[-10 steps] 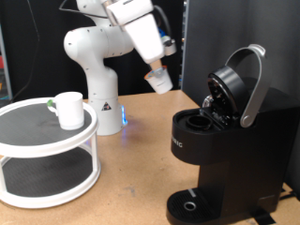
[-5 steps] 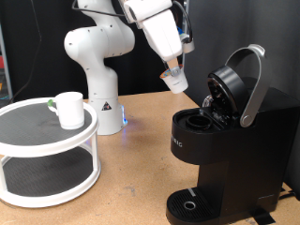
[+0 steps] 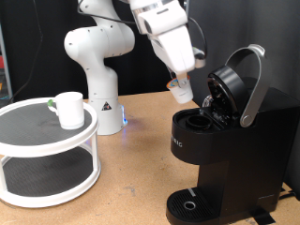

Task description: Make a cup of coffee with the keurig machine

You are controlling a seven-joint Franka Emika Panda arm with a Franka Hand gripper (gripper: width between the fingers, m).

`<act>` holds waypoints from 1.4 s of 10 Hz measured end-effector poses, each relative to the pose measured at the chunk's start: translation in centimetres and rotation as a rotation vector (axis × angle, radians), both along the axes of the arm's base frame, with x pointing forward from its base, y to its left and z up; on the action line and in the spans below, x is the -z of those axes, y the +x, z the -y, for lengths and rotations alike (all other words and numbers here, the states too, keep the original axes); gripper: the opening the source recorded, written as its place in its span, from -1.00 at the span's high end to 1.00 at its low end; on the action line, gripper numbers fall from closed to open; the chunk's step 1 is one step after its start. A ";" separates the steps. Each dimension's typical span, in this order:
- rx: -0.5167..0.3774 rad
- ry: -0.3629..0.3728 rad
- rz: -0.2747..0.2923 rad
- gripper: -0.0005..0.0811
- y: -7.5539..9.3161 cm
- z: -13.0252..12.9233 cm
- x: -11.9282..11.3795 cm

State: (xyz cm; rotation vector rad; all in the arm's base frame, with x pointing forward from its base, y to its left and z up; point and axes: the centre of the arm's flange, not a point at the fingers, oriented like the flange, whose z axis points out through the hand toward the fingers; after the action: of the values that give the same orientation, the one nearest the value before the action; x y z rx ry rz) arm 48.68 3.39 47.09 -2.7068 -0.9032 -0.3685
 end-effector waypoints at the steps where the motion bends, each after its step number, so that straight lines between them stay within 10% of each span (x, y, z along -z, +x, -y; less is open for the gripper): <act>1: -0.011 -0.006 -0.008 -0.07 0.1 -0.7 0.4; 14: 0.000 -0.080 -0.016 -0.07 1.6 -4.4 4.6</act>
State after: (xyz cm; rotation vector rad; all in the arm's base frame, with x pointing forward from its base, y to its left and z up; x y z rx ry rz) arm 50.32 7.80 42.53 -2.7781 -0.9329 -0.3162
